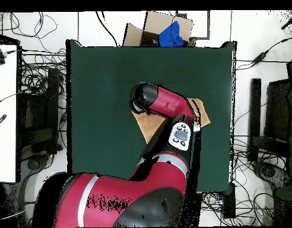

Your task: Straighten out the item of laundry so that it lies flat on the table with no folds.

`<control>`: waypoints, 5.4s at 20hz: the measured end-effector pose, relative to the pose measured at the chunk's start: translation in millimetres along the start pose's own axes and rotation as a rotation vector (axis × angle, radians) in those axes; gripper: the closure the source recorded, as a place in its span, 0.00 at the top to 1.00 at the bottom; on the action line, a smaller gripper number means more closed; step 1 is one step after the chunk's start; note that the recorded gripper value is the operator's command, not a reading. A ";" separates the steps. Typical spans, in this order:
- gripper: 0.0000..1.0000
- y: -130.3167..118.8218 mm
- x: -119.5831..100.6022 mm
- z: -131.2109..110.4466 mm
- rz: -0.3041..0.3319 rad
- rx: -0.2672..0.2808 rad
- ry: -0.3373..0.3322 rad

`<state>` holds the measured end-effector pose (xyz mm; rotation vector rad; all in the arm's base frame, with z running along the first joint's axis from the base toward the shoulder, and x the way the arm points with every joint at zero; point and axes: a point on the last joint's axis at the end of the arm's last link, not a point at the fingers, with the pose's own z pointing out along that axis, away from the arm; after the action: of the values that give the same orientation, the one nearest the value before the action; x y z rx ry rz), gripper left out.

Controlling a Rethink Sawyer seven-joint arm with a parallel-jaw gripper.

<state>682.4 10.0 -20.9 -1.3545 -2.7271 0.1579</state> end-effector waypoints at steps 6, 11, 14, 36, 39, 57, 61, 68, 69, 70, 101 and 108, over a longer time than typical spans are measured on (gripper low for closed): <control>1.00 11.3 -18.2 -17.6 0.000 -0.025 -0.019; 1.00 10.7 -23.3 -62.0 -0.009 0.037 0.074; 1.00 6.0 -22.7 -89.1 -0.013 0.084 0.137; 1.00 59.9 -122.5 -139.9 -0.079 -0.011 -0.229; 1.00 63.7 -134.1 -124.2 -0.089 -0.021 -0.286; 1.00 41.8 -151.1 -78.2 -0.073 0.026 -0.271; 1.00 34.1 -155.3 -72.8 -0.062 0.038 -0.254; 1.00 3.5 -150.2 -59.1 -0.020 0.155 -0.059; 1.00 -0.6 -148.4 -58.3 -0.014 0.174 -0.024; 1.00 -3.9 -147.0 -57.8 -0.009 0.190 0.004; 1.00 46.6 -116.1 -56.2 -0.099 0.101 -0.188; 1.00 49.6 -110.9 -67.7 -0.103 0.096 -0.201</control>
<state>796.9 -45.2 35.4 -1.2324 -2.9006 0.4336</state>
